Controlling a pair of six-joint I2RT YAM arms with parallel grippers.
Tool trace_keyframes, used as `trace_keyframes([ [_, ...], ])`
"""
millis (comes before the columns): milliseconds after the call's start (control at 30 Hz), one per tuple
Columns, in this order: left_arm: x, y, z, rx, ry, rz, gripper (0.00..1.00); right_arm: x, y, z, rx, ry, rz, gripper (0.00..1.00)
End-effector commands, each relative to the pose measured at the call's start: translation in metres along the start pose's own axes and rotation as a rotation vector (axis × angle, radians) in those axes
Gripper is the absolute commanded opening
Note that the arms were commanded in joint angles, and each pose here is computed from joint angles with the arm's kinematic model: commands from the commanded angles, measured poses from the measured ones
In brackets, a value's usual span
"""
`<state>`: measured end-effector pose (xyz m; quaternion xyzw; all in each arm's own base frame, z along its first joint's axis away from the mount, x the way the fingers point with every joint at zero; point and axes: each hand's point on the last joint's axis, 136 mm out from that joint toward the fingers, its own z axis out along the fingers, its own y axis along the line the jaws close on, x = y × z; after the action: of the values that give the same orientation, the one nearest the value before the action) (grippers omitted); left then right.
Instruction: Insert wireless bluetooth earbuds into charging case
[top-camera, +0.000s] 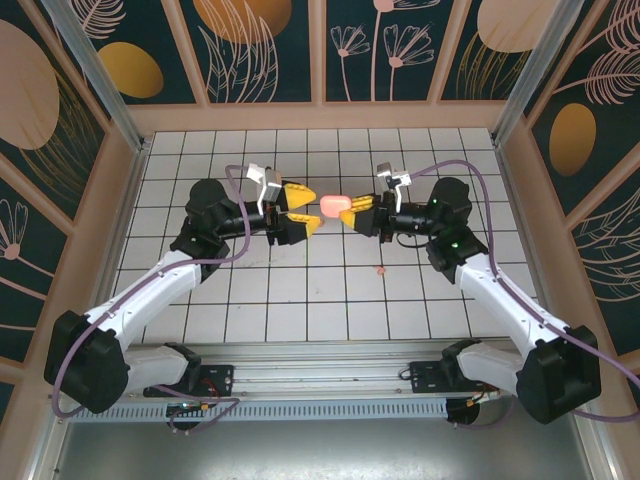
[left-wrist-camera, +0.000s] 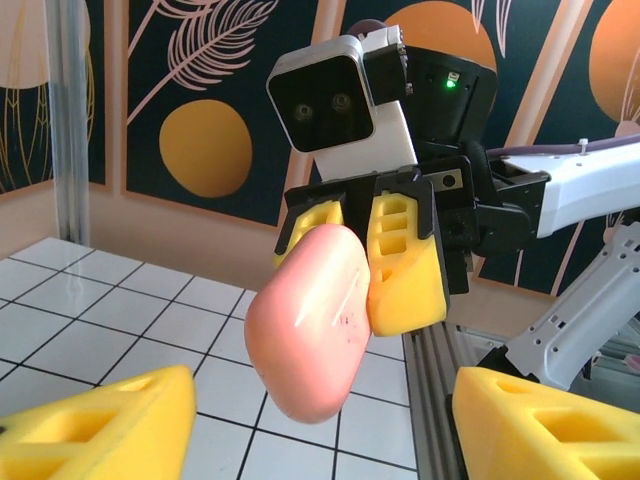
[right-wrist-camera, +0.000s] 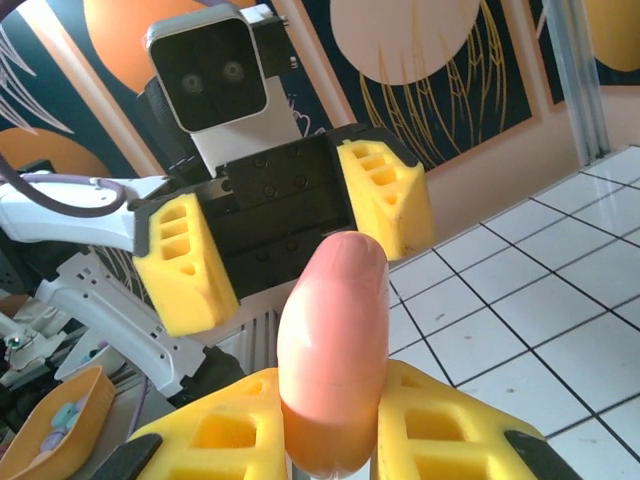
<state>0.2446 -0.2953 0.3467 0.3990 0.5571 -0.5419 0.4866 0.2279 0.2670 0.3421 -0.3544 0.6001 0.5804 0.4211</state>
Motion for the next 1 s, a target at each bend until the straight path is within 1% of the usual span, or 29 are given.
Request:
trace_keyframes([
  [0, -0.014, -0.01, 0.001, 0.055, -0.014, 0.031, 0.64, -0.019, 0.019, 0.004, -0.072, -0.025, -0.098, 0.17],
  [200, -0.015, -0.013, 0.001, 0.072, -0.009, 0.026, 0.58, -0.022, 0.026, 0.009, -0.104, -0.021, -0.11, 0.18],
  [733, -0.017, -0.019, 0.001, 0.093, 0.005, 0.027, 0.29, -0.025, 0.033, 0.02, -0.138, -0.023, -0.126, 0.18],
  [967, -0.019, -0.021, 0.0, 0.087, 0.01, 0.047, 0.19, -0.021, 0.029, 0.02, -0.118, -0.017, -0.118, 0.18],
])
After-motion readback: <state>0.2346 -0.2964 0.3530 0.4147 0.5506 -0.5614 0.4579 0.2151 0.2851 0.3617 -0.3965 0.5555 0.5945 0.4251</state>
